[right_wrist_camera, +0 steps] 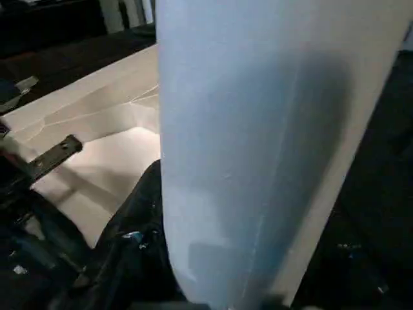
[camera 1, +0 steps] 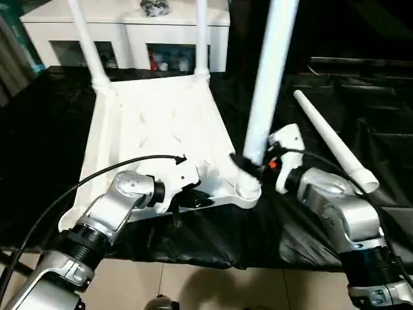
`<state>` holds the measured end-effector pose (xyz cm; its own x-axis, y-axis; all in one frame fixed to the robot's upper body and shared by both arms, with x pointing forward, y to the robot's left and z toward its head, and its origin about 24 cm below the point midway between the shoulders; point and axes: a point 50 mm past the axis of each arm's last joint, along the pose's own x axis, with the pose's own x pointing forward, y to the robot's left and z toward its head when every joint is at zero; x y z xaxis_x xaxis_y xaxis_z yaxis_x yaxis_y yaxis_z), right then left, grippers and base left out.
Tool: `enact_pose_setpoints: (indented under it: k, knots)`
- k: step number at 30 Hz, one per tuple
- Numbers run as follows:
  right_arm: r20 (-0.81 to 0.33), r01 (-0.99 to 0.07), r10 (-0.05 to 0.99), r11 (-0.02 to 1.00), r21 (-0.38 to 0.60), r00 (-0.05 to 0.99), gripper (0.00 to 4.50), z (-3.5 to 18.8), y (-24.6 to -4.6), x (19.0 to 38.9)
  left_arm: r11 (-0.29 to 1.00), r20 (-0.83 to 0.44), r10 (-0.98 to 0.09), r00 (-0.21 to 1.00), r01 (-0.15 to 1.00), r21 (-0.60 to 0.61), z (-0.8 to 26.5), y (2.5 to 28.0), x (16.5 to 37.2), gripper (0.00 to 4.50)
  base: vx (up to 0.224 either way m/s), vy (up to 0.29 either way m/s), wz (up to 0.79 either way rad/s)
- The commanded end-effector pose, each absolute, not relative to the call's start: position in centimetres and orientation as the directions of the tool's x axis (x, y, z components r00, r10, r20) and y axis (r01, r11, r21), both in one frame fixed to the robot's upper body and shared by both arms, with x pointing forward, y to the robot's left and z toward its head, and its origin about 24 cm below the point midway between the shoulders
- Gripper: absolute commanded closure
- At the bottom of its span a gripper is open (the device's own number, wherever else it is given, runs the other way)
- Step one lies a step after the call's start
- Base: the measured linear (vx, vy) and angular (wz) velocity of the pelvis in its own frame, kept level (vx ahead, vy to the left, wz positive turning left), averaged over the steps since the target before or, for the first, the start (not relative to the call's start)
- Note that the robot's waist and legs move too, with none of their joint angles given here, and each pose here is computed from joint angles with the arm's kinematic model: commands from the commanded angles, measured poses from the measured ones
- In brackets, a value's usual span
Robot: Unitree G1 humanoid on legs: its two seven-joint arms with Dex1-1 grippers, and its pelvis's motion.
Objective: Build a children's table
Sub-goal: Insert table leg to table base
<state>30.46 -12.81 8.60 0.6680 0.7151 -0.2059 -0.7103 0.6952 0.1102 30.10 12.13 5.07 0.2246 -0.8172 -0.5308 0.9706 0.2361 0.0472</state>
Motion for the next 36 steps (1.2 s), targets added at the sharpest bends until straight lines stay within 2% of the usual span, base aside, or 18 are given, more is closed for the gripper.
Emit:
enact_pose_setpoints:
  k: [1,12,18,23,29,34,36]
  knots:
    - [-0.208,-0.726,0.734,0.676,0.126,0.647,2.6,8.5,-12.7,30.6,0.234,-0.552,-0.805,0.218,0.971,0.041,4.9,12.6,30.0,4.5,0.0,0.0,0.0]
    - [-0.27,-0.72,0.722,0.683,0.127,0.637,2.6,6.7,-13.7,30.5,0.204,-0.571,-0.8,0.182,0.979,0.026,4.5,12.7,29.5,4.5,0.0,0.0,0.0]
    - [-0.277,-0.712,0.723,0.684,0.158,0.633,2.6,5.5,-13.5,31.0,0.199,-0.562,-0.809,0.172,0.98,0.014,4.7,12.5,29.5,4.5,0.0,0.0,0.0]
    - [-0.247,-0.69,0.725,0.689,0.223,0.643,2.6,4.7,-13.9,30.7,0.23,-0.551,-0.808,0.208,0.973,0.031,5.0,12.6,30.0,4.5,0.0,0.0,0.0]
    - [-0.192,-0.621,0.68,0.728,0.289,0.708,2.6,3.1,-15.0,30.0,0.25,-0.538,-0.812,0.227,0.968,0.031,5.2,12.8,30.1,4.5,0.0,0.0,0.0]
    - [-0.162,-0.604,0.66,0.742,0.29,0.733,2.61,2.5,-15.2,29.6,0.259,-0.531,-0.813,0.237,0.965,0.034,5.4,12.9,30.3,4.5,0.0,0.0,0.0]
    - [-0.153,-0.602,0.647,0.756,0.257,0.747,2.61,2.0,-15.2,29.0,0.272,-0.526,-0.812,0.254,0.961,0.044,5.5,12.9,30.4,4.5,0.0,0.0,0.0]
